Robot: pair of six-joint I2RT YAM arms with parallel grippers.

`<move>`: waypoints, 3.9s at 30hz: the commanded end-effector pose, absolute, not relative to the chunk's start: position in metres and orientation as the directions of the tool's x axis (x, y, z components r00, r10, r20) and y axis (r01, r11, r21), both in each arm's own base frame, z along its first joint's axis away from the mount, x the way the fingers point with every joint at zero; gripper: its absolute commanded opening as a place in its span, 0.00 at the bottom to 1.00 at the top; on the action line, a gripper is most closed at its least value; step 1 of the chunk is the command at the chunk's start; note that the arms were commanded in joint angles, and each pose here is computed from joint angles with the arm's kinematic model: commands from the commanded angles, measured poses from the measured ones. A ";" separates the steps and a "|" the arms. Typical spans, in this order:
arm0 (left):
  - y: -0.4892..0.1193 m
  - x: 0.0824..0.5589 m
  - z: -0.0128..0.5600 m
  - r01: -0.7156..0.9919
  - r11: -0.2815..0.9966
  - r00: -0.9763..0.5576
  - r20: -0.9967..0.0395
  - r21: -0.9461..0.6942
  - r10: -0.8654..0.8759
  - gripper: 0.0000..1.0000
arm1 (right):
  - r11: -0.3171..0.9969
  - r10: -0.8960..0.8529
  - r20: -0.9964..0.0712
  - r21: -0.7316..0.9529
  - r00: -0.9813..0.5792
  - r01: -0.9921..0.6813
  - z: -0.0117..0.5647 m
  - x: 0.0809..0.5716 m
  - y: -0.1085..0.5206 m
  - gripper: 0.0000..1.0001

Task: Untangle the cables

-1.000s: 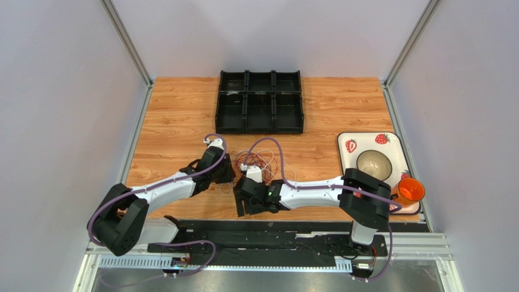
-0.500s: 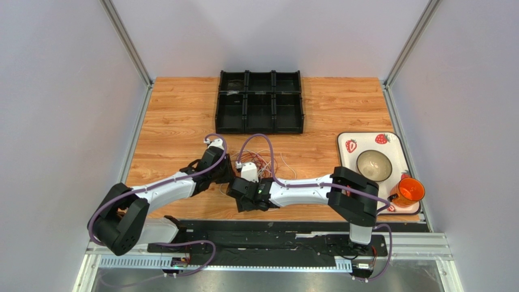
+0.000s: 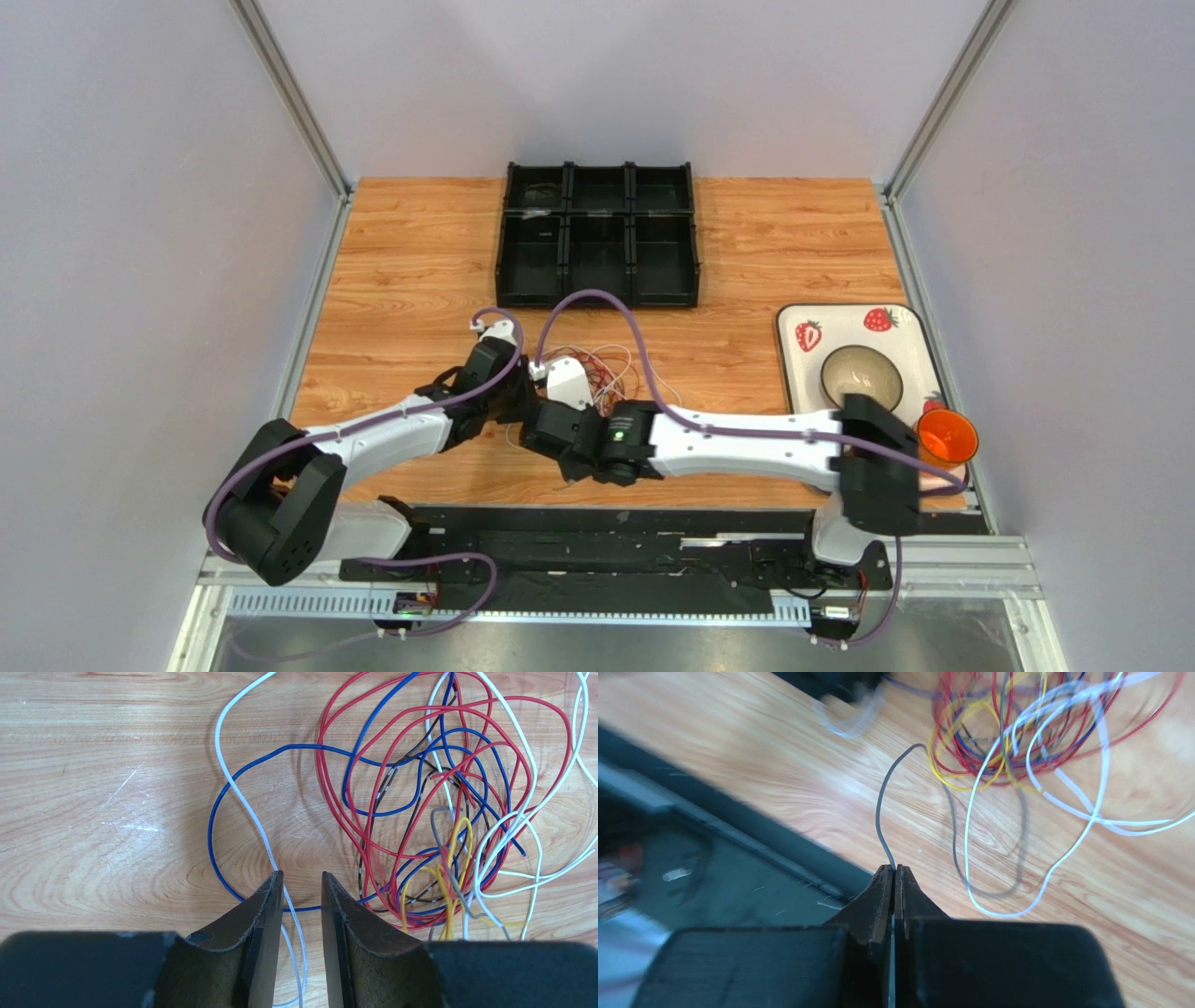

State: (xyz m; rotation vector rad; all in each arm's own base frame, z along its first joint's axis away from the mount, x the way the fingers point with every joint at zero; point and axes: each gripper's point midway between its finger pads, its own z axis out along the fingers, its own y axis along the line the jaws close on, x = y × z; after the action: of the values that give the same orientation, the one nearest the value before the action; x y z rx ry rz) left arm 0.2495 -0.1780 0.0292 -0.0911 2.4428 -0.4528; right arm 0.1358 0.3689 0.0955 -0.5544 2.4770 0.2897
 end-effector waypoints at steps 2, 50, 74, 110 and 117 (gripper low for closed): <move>-0.189 0.262 0.043 0.061 0.927 -0.769 -0.609 -0.371 -0.194 0.34 | 0.820 -0.193 -0.805 0.181 -0.561 -0.542 0.255 0.150 0.358 0.00; -0.175 0.237 0.097 0.235 0.805 -0.525 -0.768 -0.545 -0.366 0.78 | 0.948 -0.012 -1.000 -0.016 0.014 -0.316 0.415 0.407 0.319 0.00; -0.163 0.230 0.109 0.253 0.780 -0.440 -0.786 -0.573 -0.435 0.74 | 0.944 0.015 -0.960 -0.078 0.280 -0.319 0.453 0.544 0.360 0.00; -0.166 0.237 0.109 0.245 0.792 -0.446 -0.790 -0.559 -0.420 0.71 | 0.942 0.237 -0.953 0.178 0.189 -0.284 0.332 0.666 0.285 0.00; -0.166 0.237 0.109 0.247 0.792 -0.445 -0.791 -0.559 -0.419 0.71 | 0.945 0.281 -0.955 0.260 0.091 -0.197 0.296 0.684 0.216 0.00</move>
State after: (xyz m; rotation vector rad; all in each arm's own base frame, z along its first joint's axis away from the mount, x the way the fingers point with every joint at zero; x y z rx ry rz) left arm 0.2268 -0.1600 0.0803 -0.1320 1.9748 -0.7238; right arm 0.6769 0.2783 0.2535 -0.0618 1.5030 0.3708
